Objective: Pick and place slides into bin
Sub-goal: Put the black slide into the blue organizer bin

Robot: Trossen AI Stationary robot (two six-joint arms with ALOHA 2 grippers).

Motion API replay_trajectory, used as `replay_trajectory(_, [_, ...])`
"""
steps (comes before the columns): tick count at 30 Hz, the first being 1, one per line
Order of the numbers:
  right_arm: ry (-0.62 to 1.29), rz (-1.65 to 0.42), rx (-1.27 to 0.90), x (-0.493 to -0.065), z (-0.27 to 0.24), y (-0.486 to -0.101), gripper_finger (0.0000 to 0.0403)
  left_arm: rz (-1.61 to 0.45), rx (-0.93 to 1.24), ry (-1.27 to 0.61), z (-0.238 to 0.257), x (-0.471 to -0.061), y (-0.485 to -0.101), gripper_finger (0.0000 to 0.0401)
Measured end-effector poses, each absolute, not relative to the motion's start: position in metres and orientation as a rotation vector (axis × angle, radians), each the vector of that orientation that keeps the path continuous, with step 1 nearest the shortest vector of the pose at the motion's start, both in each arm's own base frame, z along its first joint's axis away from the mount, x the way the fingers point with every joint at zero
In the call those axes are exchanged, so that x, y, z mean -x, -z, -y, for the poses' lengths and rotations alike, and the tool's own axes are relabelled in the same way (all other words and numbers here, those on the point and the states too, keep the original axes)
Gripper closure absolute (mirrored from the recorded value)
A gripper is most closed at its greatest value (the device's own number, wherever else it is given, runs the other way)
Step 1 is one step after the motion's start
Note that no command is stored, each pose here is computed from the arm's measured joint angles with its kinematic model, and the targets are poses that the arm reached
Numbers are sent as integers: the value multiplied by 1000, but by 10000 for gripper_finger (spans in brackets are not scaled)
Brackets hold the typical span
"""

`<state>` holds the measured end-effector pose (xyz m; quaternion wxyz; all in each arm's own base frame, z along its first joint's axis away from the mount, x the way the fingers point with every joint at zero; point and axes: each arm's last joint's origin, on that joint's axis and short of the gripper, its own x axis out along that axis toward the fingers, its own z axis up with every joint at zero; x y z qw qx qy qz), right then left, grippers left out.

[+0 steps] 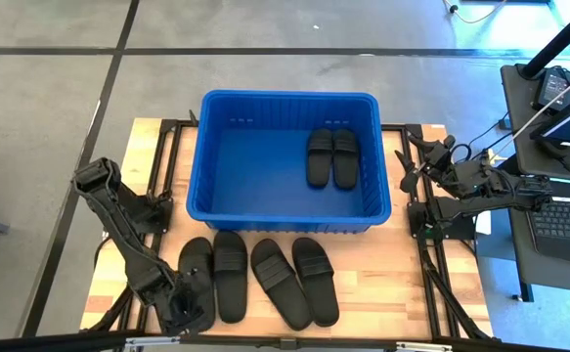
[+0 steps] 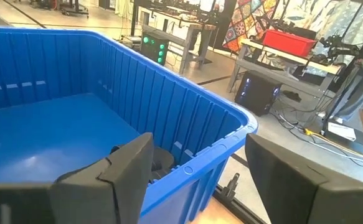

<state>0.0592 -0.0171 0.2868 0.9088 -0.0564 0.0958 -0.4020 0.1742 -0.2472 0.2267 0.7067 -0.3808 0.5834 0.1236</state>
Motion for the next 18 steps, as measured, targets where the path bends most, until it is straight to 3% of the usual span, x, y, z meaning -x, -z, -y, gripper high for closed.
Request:
replay_trajectory(10, [830, -198, 115, -59, 17, -287, 147, -1460, 533, -681, 237, -167, -250, 206])
replay_trajectory(18, [830, -199, 116, -59, 17, -287, 147, -1529, 330, -739, 256, -183, -211, 206])
